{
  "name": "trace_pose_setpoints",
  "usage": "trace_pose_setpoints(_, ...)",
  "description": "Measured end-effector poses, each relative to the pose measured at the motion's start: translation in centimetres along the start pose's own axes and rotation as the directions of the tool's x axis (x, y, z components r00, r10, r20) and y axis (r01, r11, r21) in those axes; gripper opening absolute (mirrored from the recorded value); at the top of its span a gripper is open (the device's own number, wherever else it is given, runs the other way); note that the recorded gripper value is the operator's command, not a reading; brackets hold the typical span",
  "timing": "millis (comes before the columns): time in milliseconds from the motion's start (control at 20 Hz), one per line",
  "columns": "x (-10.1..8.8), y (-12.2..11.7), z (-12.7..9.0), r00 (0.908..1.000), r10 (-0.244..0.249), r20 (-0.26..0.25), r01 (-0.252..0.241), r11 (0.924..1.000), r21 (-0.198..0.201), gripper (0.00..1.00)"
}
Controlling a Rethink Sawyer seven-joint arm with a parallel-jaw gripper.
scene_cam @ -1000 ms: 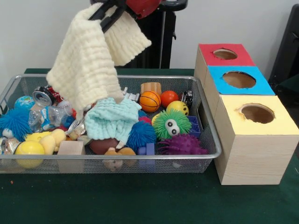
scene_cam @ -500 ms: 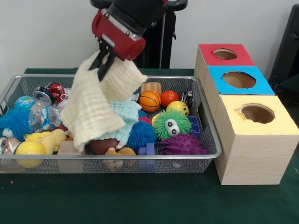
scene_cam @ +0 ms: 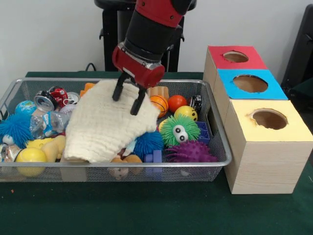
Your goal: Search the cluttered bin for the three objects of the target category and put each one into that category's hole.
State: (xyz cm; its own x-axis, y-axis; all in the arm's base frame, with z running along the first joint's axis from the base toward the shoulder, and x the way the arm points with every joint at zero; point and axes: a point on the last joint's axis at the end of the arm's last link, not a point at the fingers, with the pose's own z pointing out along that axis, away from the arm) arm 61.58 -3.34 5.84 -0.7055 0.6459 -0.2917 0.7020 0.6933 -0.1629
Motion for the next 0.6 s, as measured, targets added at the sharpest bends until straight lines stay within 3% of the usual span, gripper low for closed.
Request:
trace_pose_setpoints(100, 0.1, 0.3, 0.4, 0.997, 0.041, -0.066, -0.043, 0.9985, -0.035, 1.0)
trace_pose_setpoints(250, -0.5, 0.1, 1.0, 0.9821, 0.097, -0.162, -0.112, 0.9901, -0.085, 1.0)
trace_pose_setpoints(450, -2.0, -0.3, 1.0, 0.9766, 0.117, -0.18, -0.14, 0.9829, -0.12, 1.0)
trace_pose_setpoints(600, -2.7, -0.4, 0.6, 0.979, 0.109, -0.172, -0.133, 0.9818, -0.135, 1.0)
